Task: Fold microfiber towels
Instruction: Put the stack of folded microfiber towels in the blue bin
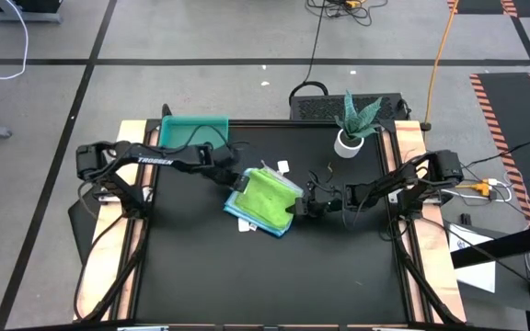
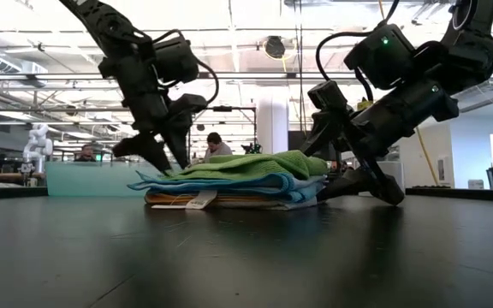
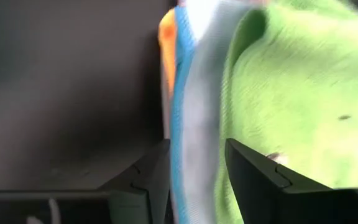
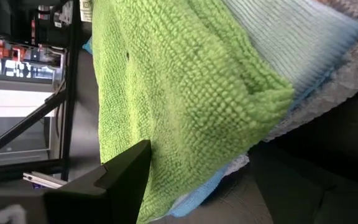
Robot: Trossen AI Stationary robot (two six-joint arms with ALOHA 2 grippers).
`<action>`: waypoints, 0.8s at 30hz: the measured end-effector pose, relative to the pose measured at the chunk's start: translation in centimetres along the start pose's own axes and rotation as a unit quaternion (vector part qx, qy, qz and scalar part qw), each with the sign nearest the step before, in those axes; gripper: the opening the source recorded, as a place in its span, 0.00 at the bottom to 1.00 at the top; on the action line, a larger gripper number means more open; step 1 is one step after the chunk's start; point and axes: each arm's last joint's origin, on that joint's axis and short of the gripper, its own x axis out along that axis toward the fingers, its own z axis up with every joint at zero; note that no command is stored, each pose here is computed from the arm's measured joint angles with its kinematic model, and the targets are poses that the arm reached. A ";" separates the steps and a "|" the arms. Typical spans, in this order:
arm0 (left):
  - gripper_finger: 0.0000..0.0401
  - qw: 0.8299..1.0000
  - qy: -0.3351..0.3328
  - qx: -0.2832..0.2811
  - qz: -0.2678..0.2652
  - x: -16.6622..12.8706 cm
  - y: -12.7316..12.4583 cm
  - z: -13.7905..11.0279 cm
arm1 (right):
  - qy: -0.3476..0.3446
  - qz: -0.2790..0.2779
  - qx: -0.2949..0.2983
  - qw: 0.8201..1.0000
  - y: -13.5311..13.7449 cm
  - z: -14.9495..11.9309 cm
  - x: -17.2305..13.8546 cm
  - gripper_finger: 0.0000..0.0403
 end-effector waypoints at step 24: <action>0.38 0.996 0.056 0.050 -0.043 0.7 1.1 0.0 | -0.003 0.006 -0.015 1.000 0.1 0.0 0.0 0.66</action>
